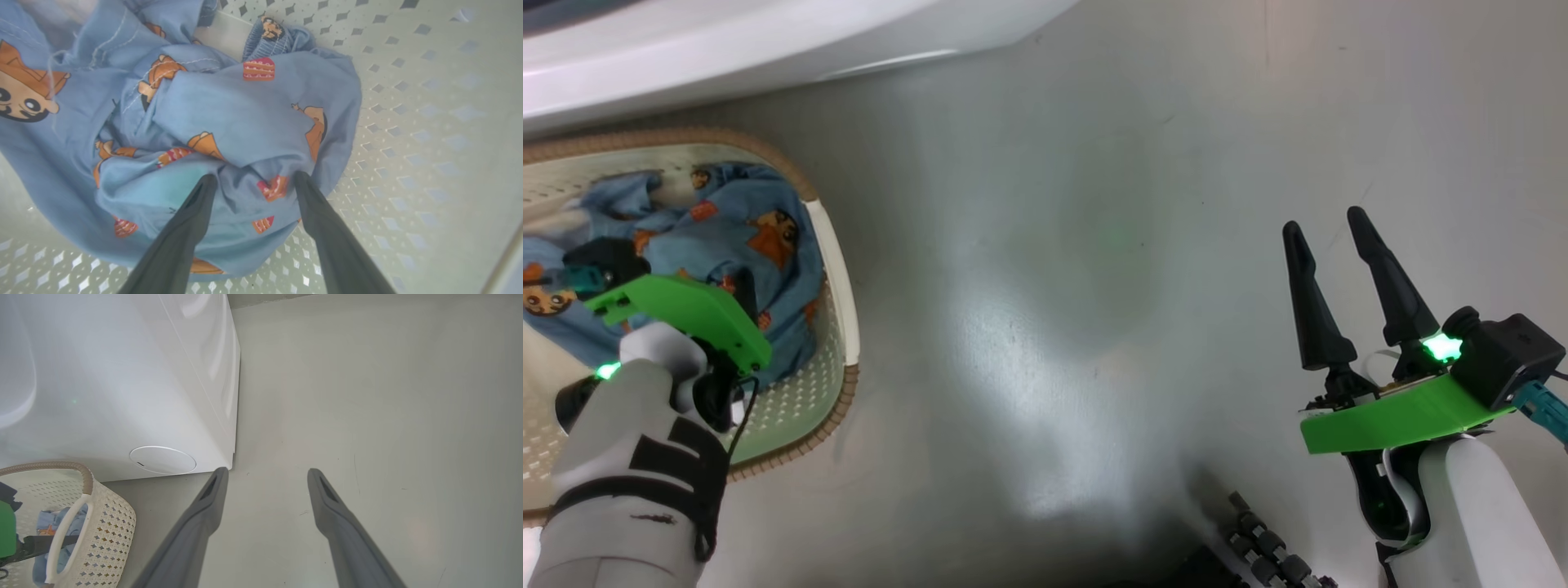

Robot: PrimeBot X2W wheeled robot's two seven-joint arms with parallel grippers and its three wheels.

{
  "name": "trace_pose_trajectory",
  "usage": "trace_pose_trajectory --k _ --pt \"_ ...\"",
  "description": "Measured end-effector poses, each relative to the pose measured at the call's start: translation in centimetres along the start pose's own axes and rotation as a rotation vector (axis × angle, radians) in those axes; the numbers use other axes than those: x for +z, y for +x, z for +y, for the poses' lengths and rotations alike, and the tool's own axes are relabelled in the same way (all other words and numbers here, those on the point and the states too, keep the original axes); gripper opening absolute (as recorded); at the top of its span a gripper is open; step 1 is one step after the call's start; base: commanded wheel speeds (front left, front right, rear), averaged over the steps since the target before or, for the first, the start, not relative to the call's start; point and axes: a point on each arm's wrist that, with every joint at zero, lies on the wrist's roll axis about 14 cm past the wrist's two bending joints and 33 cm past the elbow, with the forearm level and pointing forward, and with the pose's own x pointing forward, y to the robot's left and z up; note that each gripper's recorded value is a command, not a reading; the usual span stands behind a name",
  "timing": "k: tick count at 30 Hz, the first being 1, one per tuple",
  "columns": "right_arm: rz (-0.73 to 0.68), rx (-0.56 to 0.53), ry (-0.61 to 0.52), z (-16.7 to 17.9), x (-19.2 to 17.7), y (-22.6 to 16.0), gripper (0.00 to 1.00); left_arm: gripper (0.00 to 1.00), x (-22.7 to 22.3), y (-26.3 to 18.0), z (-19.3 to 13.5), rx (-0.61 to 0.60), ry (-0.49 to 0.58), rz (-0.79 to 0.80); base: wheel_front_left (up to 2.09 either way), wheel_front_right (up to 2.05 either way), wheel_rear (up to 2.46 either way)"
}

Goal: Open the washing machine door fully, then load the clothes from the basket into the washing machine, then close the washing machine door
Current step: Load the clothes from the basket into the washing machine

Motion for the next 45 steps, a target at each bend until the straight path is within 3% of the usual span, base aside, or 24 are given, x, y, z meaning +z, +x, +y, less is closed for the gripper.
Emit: trace_pose_trajectory --k 20,21,22,23,24,37,45 --pt "0.021 -0.04 -0.021 -1.9 -0.9 0.2 1.0 1.0 -0.3 2.1 0.5 0.035 0.019 0.022 0.0 0.0 0.0" --pt "0.021 -0.041 -0.023 -2.0 -0.9 0.2 1.0 0.95 -0.2 2.2 0.4 0.036 0.023 0.018 0.0 0.0 0.0" --pt "0.02 -0.043 -0.025 -2.1 -0.9 0.2 1.0 0.46 -0.1 2.2 0.4 0.035 0.026 0.016 0.0 0.0 0.0" --pt "0.018 -0.044 -0.026 -2.2 -0.8 0.2 1.0 0.16 -0.1 2.2 0.3 0.033 0.031 0.008 0.0 0.0 0.0" --pt "0.017 -0.046 -0.026 -2.2 -0.8 0.3 1.0 0.0 0.0 2.1 0.3 0.033 0.034 0.0 0.0 0.0 0.0" --pt "-0.031 -0.025 -0.009 -1.4 1.3 -0.2 1.0 0.0 1.5 -1.5 1.3 0.057 -0.004 -0.165 0.0 0.0 0.0" --pt "-0.066 0.01 0.012 -0.1 2.9 -1.2 1.0 0.0 3.1 -5.8 -0.1 0.001 -0.011 -0.296 0.0 0.0 0.0"
